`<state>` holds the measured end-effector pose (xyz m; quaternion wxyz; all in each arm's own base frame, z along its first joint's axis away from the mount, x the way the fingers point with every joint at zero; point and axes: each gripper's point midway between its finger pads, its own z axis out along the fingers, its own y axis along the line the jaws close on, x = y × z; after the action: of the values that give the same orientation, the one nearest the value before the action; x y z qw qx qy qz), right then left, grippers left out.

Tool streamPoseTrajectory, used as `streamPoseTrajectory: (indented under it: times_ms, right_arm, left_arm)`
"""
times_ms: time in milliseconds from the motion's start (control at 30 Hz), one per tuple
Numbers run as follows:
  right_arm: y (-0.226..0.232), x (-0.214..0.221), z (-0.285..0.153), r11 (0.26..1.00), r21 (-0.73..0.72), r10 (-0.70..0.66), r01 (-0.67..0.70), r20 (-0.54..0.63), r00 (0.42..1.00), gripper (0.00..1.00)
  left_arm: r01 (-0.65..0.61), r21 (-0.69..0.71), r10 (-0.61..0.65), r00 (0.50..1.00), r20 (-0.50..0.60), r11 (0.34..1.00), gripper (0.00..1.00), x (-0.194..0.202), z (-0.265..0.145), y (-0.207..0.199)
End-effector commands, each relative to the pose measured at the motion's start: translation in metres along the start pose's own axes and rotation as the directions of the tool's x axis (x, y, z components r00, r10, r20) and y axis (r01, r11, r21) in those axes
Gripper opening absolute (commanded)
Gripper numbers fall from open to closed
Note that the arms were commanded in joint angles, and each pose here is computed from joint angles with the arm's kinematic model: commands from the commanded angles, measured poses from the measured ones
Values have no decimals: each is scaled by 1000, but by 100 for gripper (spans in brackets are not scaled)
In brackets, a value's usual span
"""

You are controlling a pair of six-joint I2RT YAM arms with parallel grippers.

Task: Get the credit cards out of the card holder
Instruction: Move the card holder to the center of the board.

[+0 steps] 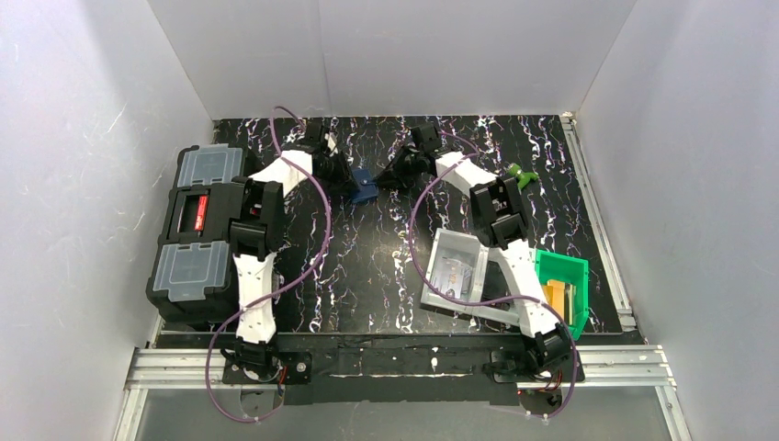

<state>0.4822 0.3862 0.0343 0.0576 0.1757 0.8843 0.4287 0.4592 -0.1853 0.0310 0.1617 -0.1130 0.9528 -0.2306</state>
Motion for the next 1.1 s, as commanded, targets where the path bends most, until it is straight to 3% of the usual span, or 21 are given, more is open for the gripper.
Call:
streamPoseTrajectory:
  times_ms: [0, 333, 633, 867, 1067]
  right_arm:
    - [-32, 68, -19, 984, 142, -99, 112, -98, 990, 13]
    - [-78, 173, -66, 941, 251, -188, 227, -168, 968, 12]
    - [-63, 160, -104, 843, 376, -376, 386, -102, 921, 30]
    - [-44, 192, -110, 739, 377, -549, 559, -146, 823, 35]
    - [-42, 221, -93, 580, 399, -685, 710, -233, 690, 36]
  left_arm:
    - [14, -65, -21, 993, -115, 998, 29, 70, -29, 0]
    - [14, -120, -23, 997, -71, 993, 28, 149, -93, 13]
    - [-17, -152, 27, 997, 66, 988, 38, 154, -163, 21]
    - [52, -247, -28, 995, 100, 968, 45, 168, -187, 48]
    - [152, -211, -146, 988, 42, 966, 40, 190, -168, 63]
